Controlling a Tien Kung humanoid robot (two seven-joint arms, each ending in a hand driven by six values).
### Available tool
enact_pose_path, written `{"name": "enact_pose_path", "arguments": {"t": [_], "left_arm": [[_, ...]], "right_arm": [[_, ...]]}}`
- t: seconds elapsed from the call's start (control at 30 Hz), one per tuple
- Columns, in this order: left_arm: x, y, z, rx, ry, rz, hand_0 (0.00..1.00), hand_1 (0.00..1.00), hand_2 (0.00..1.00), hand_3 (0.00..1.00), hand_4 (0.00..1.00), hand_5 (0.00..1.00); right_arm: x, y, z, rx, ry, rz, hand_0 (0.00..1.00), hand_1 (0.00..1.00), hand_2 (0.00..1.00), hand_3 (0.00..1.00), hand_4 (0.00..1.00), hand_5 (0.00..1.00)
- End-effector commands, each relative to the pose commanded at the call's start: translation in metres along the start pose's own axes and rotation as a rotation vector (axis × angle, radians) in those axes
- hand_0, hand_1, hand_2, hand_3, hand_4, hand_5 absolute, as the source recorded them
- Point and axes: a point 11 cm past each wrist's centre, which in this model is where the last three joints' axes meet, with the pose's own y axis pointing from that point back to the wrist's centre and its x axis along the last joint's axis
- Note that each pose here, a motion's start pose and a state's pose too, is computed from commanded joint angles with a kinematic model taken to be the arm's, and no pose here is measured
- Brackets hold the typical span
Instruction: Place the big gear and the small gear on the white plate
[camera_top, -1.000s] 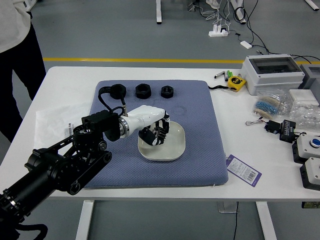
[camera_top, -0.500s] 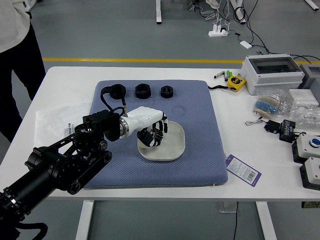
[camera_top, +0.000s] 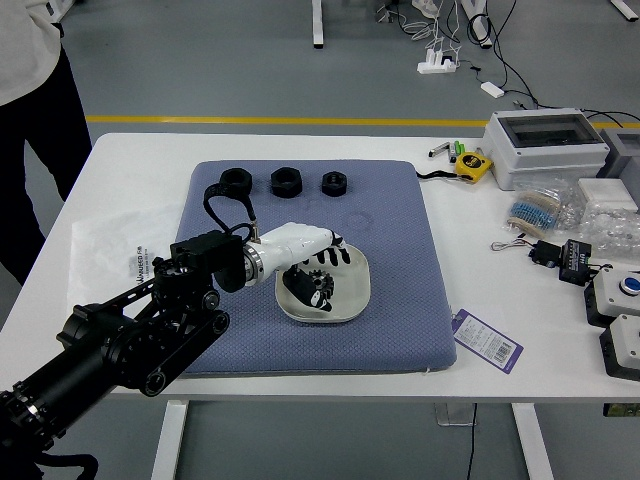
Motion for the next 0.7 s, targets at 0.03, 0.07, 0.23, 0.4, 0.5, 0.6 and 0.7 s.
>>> {"name": "enact_pose_path", "arguments": {"t": [0.03, 0.07, 0.23, 0.4, 0.5, 0.6, 0.7], "left_arm": [[0.002, 0.0, 0.001, -0.005, 0.003, 0.012, 0.501, 0.67, 0.705, 0.738, 0.998, 0.249], [0.004, 0.001, 0.002, -0.013, 0.007, 0.025, 0.501, 0.67, 0.705, 0.738, 0.998, 0.249], [0.014, 0.003, 0.005, -0.025, 0.01, 0.056, 0.494, 0.658, 0.692, 0.732, 0.998, 0.242], [0.036, 0.014, -0.015, 0.042, -0.021, 0.087, 0.494, 0.658, 0.692, 0.732, 0.998, 0.242], [0.043, 0.019, -0.03, 0.093, -0.038, 0.079, 0.491, 0.64, 0.674, 0.725, 0.998, 0.208], [0.048, 0.024, -0.046, 0.143, -0.05, 0.069, 0.491, 0.64, 0.674, 0.725, 0.998, 0.208], [0.05, 0.028, -0.059, 0.183, -0.066, 0.06, 0.495, 0.638, 0.674, 0.676, 0.998, 0.078]], "right_arm": [[0.0, 0.0, 0.0, 0.0, 0.0, 0.0, 0.653, 0.657, 0.729, 0.576, 0.836, 0.681], [0.0, 0.0, 0.0, 0.0, 0.0, 0.0, 0.653, 0.657, 0.729, 0.576, 0.836, 0.681], [0.001, 0.0, 0.001, -0.001, 0.001, 0.001, 0.654, 0.658, 0.729, 0.575, 0.836, 0.681], [0.002, 0.0, 0.002, -0.002, -0.004, 0.003, 0.654, 0.658, 0.729, 0.575, 0.836, 0.681], [0.002, 0.0, 0.002, -0.001, -0.005, 0.003, 0.653, 0.658, 0.729, 0.575, 0.836, 0.681], [0.002, 0.0, 0.001, 0.0, -0.007, 0.003, 0.653, 0.658, 0.729, 0.575, 0.836, 0.681], [0.001, 0.0, 0.001, 0.002, -0.009, 0.003, 0.653, 0.658, 0.729, 0.576, 0.837, 0.68]]}}
